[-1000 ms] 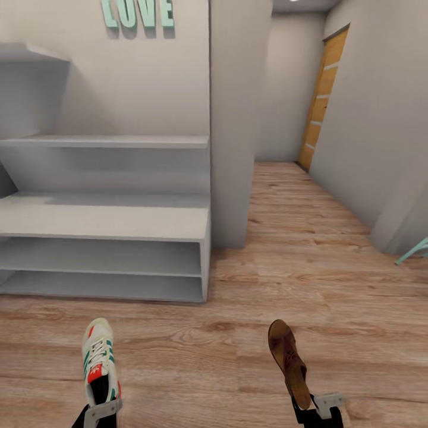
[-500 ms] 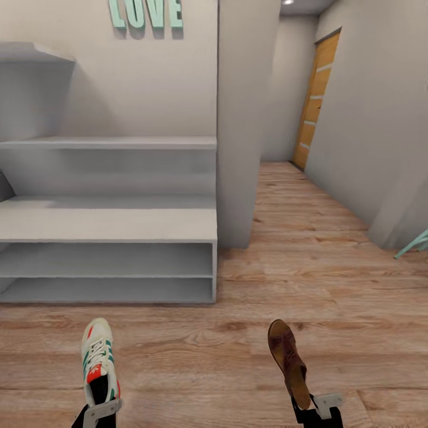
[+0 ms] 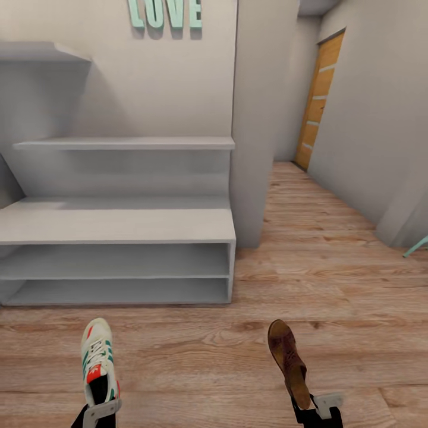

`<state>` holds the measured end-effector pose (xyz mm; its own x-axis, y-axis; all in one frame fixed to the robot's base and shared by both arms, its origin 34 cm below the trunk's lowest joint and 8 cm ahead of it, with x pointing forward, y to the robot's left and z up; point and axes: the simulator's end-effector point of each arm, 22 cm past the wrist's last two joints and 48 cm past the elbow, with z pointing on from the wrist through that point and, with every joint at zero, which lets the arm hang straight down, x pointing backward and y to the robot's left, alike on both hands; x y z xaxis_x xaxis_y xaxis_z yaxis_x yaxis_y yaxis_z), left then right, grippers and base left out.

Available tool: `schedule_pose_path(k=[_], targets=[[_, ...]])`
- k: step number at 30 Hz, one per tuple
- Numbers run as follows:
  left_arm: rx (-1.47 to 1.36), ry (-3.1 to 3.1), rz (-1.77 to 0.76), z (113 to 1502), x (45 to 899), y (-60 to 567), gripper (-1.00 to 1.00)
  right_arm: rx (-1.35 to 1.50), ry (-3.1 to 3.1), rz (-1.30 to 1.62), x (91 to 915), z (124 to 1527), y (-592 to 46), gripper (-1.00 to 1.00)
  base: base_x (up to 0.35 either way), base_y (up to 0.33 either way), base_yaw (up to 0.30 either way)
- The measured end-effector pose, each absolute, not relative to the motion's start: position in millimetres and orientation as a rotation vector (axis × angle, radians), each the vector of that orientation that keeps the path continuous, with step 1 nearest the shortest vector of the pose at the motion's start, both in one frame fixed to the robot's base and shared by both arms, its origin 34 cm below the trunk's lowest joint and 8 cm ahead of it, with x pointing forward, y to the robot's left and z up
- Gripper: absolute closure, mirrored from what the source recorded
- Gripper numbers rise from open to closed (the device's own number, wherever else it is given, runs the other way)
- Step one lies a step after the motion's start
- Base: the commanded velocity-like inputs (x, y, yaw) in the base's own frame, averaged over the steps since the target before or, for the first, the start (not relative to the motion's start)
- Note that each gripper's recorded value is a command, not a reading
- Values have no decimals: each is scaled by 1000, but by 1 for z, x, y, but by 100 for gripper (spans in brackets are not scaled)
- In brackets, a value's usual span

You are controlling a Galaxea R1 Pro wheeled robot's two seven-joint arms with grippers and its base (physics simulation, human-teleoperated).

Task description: Pick up the two gym shoes and the two sandals from the corridor floor and place them onto the hallstand (shoe rack) in the corridor, making sure they are on the rack and not on the floor. Arrange them so the two gym shoes are next to each other and the two sandals are next to each other.

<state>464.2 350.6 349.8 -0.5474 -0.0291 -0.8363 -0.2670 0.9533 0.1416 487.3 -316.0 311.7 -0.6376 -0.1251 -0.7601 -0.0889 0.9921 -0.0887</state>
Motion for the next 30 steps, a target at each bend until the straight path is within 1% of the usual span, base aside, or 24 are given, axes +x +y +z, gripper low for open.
schedule_pose_path(k=[9, 17, 22, 30], targets=[[-207, 2135, 310, 350, 464, 350, 100, -148, 2266, -54, 487, 312, -316, 100, 0, 308, -11], [-207, 2134, 310, 350, 465, 350, 100, -149, 2266, -52, 487, 312, -315, 100, 0, 304, -222], [-205, 2134, 308, 350, 465, 349, 100, -149, 2265, -54, 487, 312, -315, 100, 0, 119, -154], [-201, 2135, 303, 352, 471, 350, 100, -149, 2266, -54, 487, 312, -316, 100, 0, 18, -24]])
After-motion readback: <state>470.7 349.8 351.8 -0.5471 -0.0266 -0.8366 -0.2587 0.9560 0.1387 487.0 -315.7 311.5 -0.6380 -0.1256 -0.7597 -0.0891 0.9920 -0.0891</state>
